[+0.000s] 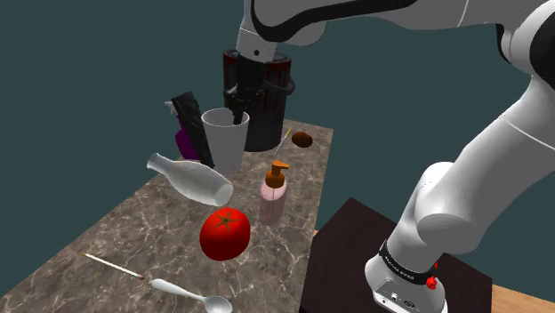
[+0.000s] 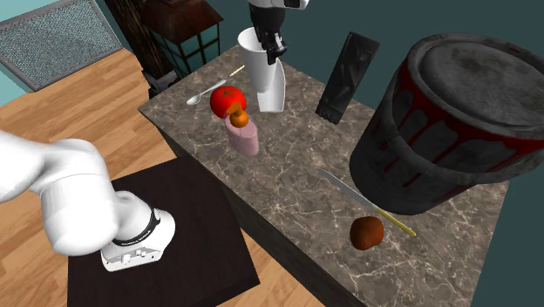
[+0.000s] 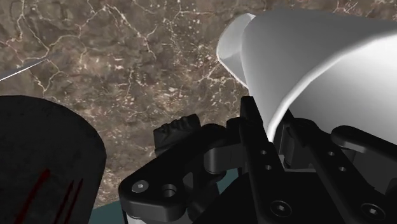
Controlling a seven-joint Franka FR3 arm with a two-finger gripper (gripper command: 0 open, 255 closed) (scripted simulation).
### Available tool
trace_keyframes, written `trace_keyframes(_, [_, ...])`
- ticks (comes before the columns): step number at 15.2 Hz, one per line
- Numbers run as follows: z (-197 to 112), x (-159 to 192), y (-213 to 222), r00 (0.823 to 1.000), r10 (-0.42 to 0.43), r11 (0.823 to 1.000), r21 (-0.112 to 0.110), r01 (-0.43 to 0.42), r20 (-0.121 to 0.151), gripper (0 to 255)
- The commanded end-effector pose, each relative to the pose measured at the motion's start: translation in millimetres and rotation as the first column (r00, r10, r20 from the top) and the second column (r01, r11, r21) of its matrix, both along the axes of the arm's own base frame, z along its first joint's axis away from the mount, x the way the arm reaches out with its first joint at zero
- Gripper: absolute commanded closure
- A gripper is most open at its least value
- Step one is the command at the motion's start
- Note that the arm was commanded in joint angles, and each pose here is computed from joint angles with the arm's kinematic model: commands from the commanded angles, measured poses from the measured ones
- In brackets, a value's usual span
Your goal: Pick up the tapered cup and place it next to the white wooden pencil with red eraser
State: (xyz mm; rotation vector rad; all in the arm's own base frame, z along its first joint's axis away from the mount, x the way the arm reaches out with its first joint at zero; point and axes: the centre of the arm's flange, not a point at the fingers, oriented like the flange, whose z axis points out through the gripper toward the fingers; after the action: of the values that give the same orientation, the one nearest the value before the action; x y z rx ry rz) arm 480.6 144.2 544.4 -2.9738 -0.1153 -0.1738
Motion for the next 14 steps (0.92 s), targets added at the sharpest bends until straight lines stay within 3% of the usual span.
trace_keyframes(1, [-7,9,25,1.000,-0.001,1.000,0.001,0.001,0.000,255])
trace_keyframes(14, [-46,76,178,1.000,-0.001,1.000,0.001,0.001,0.000,255])
